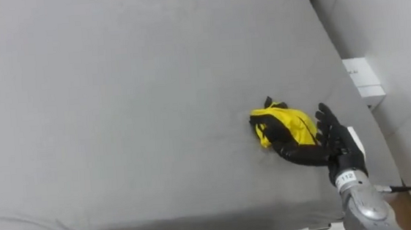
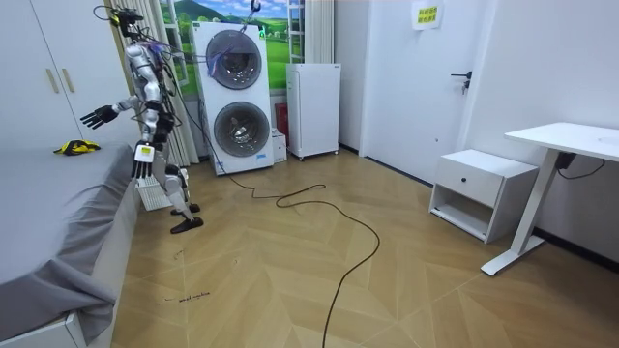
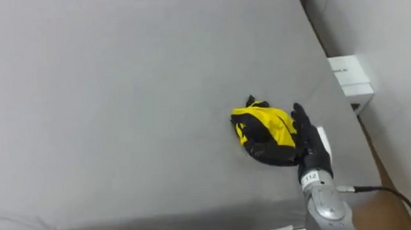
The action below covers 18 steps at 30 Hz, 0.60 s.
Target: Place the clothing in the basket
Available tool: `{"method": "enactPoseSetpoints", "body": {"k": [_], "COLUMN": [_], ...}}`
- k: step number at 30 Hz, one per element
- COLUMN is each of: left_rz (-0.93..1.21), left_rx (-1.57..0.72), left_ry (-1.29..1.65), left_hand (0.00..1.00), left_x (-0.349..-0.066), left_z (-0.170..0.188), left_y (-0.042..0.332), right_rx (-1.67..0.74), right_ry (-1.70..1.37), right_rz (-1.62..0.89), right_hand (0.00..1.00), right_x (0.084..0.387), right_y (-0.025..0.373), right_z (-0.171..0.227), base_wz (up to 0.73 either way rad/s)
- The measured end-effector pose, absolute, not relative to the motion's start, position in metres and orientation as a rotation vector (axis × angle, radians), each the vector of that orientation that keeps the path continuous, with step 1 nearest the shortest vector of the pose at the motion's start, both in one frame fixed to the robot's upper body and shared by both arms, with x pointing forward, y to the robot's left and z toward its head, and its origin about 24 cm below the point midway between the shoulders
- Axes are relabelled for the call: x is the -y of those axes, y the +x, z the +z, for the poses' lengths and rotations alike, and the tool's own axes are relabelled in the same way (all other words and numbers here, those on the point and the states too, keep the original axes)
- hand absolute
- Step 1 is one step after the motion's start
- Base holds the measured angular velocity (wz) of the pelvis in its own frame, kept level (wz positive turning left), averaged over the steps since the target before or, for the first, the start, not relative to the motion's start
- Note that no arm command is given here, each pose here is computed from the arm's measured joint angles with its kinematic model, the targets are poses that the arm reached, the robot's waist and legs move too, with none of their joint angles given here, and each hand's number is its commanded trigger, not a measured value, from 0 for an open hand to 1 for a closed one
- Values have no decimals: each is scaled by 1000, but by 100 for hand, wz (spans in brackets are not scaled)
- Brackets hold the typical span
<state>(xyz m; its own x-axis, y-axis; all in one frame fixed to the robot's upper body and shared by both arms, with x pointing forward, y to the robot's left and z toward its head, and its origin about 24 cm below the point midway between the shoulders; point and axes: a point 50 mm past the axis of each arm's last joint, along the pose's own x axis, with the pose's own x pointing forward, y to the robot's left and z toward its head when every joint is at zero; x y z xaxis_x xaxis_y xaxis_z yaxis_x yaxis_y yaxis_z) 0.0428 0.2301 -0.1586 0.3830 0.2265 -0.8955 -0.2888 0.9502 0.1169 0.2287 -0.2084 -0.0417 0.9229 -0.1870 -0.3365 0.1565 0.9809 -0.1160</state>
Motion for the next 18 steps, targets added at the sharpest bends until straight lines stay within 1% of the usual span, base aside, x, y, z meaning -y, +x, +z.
{"method": "enactPoseSetpoints", "body": {"k": [4,10,14,17,18], "left_rz": [328,318,304,292,290], "left_rx": [-1142,-1158,-1140,-1127,-1137], "left_ry": [-65,-53,-41,-40,-37], "left_hand": [0,0,0,0,0], "left_x": [-230,-230,-228,-227,-227], "left_z": [-159,-159,-158,-158,-159], "left_y": [44,50,60,71,69], "right_rx": [-351,-354,-442,-530,-568], "right_ry": [-124,-209,-236,-270,-280], "right_rz": [-179,-180,-124,-146,-157], "right_hand": [0,0,0,0,0], "right_x": [210,209,199,204,206], "right_y": [228,229,225,224,223], "right_z": [-41,-42,-61,-76,-82], "base_wz": [0,19,15,20,24]}}
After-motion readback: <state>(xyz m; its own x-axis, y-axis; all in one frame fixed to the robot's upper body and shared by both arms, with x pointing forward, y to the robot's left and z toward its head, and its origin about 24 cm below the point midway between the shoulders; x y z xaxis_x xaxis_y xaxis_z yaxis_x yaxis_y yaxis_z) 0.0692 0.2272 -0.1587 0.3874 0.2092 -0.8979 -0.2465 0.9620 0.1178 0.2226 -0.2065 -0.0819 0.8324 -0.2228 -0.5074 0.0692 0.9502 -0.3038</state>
